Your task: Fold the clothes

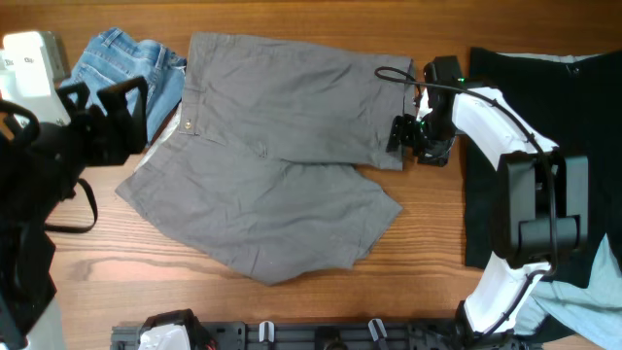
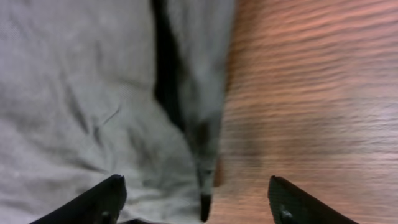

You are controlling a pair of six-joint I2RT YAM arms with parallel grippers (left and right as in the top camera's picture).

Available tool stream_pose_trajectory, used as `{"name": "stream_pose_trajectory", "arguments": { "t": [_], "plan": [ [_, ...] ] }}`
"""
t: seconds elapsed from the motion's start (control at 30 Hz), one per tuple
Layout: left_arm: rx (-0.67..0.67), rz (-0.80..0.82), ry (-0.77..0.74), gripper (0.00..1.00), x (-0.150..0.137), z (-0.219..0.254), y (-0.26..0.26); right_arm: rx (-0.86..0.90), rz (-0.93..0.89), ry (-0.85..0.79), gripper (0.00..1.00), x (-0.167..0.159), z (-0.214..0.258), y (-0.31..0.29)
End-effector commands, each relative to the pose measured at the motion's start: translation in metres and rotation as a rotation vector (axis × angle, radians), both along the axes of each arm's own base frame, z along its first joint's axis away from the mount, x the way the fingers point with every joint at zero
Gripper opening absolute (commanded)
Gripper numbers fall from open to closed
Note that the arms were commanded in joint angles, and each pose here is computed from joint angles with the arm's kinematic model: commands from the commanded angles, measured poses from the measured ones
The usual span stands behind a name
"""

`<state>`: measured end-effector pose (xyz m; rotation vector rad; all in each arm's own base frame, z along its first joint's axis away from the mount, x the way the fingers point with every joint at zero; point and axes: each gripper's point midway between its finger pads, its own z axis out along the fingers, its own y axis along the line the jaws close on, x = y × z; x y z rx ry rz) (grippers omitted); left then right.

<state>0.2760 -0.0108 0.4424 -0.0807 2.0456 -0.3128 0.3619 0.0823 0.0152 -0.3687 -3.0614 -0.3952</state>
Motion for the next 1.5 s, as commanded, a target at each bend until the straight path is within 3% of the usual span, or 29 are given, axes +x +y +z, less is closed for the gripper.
{"name": "stream_pose_trajectory", "arguments": {
  "t": [0.0,0.1,0.2,0.33,0.53,0.6,0.63,0.7,0.97,1.23,1.47],
  "plan": [
    [0.015,0.002,0.044,0.76,0.0,-0.01,0.001,0.059,0.04,0.048,0.76,-0.017,-0.013,0.011],
    [0.006,0.002,0.098,0.76,0.001,-0.022,0.002,0.054,0.059,0.019,0.3,-0.012,-0.017,0.009],
    [0.002,0.001,0.124,0.76,0.004,-0.028,0.002,0.028,0.043,0.0,0.04,-0.007,-0.017,-0.001],
    [-0.001,0.001,0.142,0.76,0.007,-0.032,0.003,-0.046,-0.052,-0.017,0.04,0.004,-0.019,-0.035],
    [-0.003,0.001,0.152,0.76,0.01,-0.035,0.003,0.032,-0.153,-0.064,0.07,0.019,-0.001,-0.073],
    [-0.004,0.001,0.156,0.77,0.011,-0.036,0.003,0.145,-0.06,-0.146,0.36,0.028,0.014,-0.064],
    [-0.004,0.001,0.157,0.77,0.012,-0.036,0.003,0.173,-0.036,-0.173,0.45,0.03,0.021,-0.062],
    [-0.004,0.002,0.163,0.77,0.013,-0.038,0.004,0.172,-0.032,-0.207,0.48,0.032,0.032,-0.066],
    [0.004,0.02,0.19,0.79,0.016,-0.044,0.008,0.234,-0.011,-0.329,0.49,0.028,0.096,-0.053],
    [0.008,0.023,0.172,0.8,0.009,-0.039,0.007,0.242,-0.003,-0.155,0.49,-0.039,0.122,-0.037],
    [0.003,0.022,0.198,0.8,0.003,-0.044,0.006,0.161,0.112,-0.08,0.49,-0.062,0.109,-0.011]
  ]
}}
